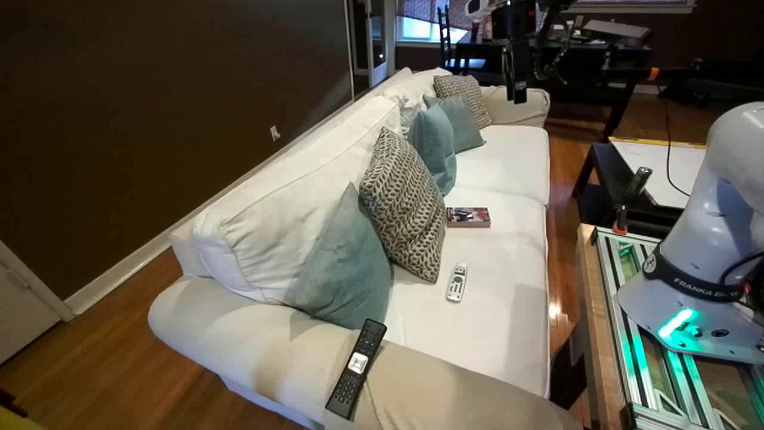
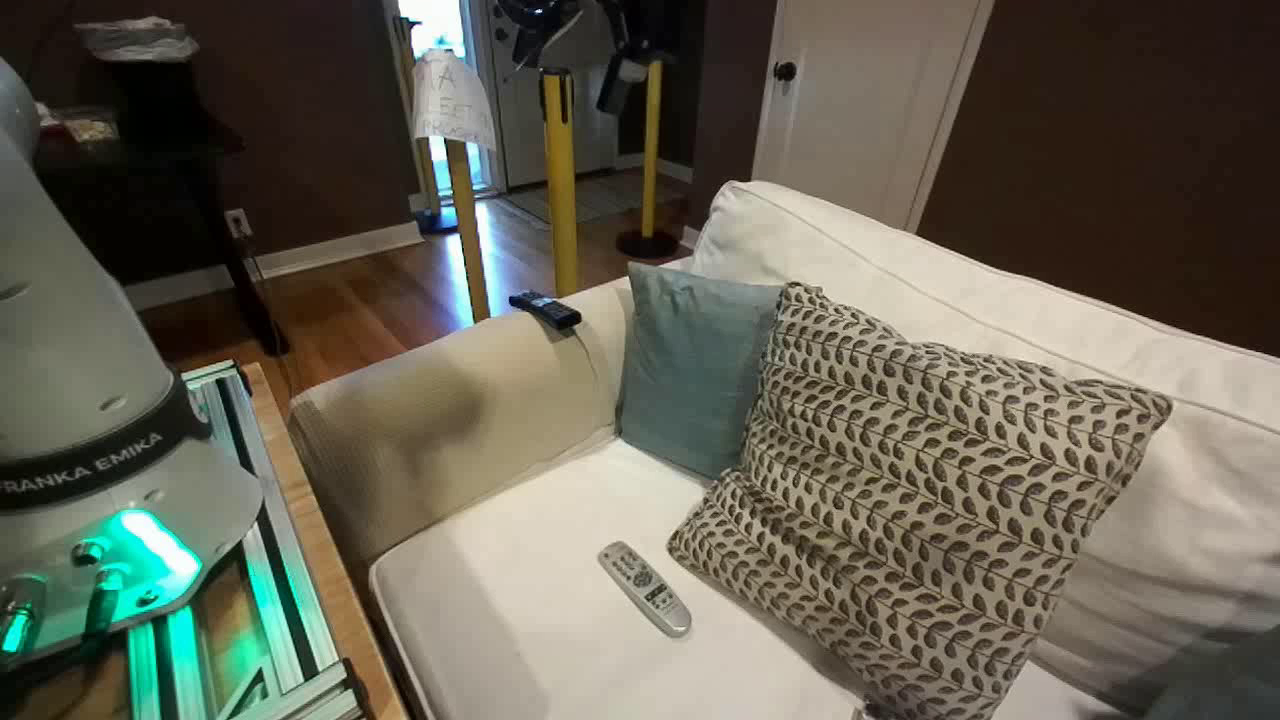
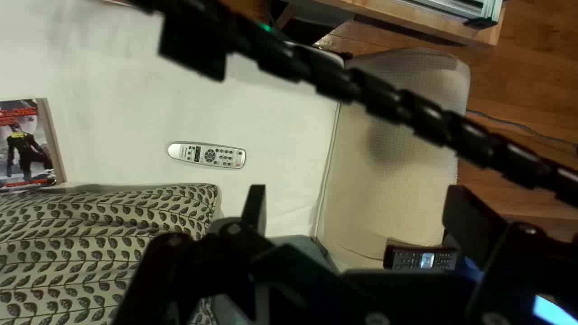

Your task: Swap the blue pillow and the cheetah print pillows' places

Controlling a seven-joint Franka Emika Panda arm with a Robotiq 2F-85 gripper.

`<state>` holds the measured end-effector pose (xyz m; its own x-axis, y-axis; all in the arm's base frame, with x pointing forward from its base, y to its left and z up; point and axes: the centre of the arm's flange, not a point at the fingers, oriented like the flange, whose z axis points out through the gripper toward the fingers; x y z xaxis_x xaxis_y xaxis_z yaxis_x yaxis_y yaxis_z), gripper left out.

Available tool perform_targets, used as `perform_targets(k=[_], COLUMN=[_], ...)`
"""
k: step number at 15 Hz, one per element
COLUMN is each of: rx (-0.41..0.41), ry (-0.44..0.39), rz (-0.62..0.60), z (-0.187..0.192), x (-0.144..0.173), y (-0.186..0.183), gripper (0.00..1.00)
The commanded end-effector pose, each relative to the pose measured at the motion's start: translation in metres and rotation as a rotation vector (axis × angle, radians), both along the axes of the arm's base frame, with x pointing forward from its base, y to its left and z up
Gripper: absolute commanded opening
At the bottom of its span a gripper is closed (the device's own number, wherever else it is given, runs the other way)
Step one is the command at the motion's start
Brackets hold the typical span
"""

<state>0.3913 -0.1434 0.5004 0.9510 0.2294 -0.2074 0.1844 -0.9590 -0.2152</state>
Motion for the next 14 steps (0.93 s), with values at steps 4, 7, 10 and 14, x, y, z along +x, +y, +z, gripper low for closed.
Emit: perform_targets(k=[4, 7, 10, 14], rx=[0.000, 0.000, -0.007, -0.063], ry=[0.000, 0.000, 0.004, -0.120], rz=[0.000, 0.000, -0.095, -0.266], z=[0.000, 0.000, -0.026, -0.072], x=[0.000, 0.000, 0.026, 0.072], y=[0.000, 0.000, 0.006, 0.027], gripper=[1.00, 1.00, 1.00, 1.00])
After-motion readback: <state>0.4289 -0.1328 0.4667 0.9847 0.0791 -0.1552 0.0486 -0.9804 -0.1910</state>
